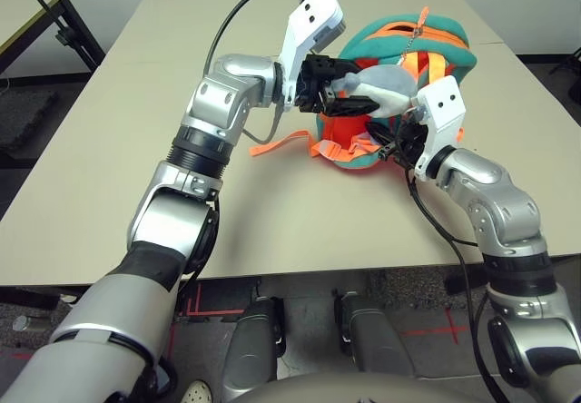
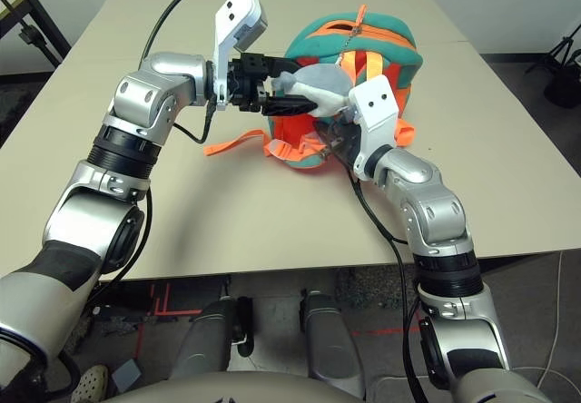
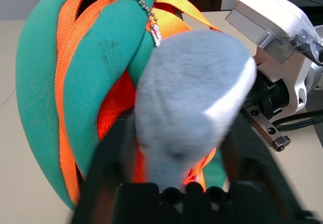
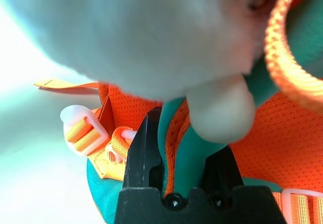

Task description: Put the pencil case into the backpack and zip it.

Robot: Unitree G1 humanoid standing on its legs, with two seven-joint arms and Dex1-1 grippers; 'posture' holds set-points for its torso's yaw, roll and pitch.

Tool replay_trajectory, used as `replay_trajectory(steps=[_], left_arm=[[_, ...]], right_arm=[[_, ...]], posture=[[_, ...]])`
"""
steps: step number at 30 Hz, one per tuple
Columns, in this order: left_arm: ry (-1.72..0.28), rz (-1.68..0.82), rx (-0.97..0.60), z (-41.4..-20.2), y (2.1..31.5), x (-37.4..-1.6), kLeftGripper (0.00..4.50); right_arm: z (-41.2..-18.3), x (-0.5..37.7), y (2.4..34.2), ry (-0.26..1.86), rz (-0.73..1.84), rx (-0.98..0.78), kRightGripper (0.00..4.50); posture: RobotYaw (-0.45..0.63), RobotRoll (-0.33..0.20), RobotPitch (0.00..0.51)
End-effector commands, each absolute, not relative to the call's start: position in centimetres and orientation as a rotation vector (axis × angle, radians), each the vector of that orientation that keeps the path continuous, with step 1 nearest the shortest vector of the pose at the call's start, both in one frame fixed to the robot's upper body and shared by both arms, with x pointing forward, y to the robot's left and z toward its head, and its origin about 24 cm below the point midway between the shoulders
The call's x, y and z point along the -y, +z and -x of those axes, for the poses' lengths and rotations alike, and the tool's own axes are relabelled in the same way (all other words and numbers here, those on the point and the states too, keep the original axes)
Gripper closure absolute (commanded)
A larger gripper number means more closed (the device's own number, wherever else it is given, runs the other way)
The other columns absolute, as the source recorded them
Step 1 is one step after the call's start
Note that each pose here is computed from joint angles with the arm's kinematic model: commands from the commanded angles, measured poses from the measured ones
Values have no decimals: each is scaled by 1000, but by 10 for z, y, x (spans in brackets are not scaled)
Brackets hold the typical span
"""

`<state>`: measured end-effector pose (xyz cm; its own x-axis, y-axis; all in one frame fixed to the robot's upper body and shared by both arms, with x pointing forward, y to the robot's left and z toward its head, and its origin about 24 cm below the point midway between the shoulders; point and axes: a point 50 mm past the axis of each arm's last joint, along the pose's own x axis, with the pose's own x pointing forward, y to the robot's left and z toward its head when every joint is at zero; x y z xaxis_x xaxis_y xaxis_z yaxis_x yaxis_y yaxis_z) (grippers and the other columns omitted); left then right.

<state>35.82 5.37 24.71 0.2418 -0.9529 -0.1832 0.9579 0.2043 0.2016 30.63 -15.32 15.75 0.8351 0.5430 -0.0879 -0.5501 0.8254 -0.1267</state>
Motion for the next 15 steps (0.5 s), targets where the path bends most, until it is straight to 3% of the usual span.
replay_trajectory(steps=[1,4,6,15], left_arm=[[-1313,-299,-30,-359,247,-57,2946],[-1306,-286,-16,-358,253,-60,3999],[-1294,-279,-3,-358,259,-65,4449],[-1122,-263,67,-362,296,-114,4478]], right_arm=[[-303,147,146,618,141,-101,4037],[-304,146,146,622,141,-103,4037],[-304,146,145,625,141,-104,4037],[-304,144,143,634,145,-108,4037]], posture=[[-122,0,113],[-117,0,115],[-115,0,116],[-101,0,124]])
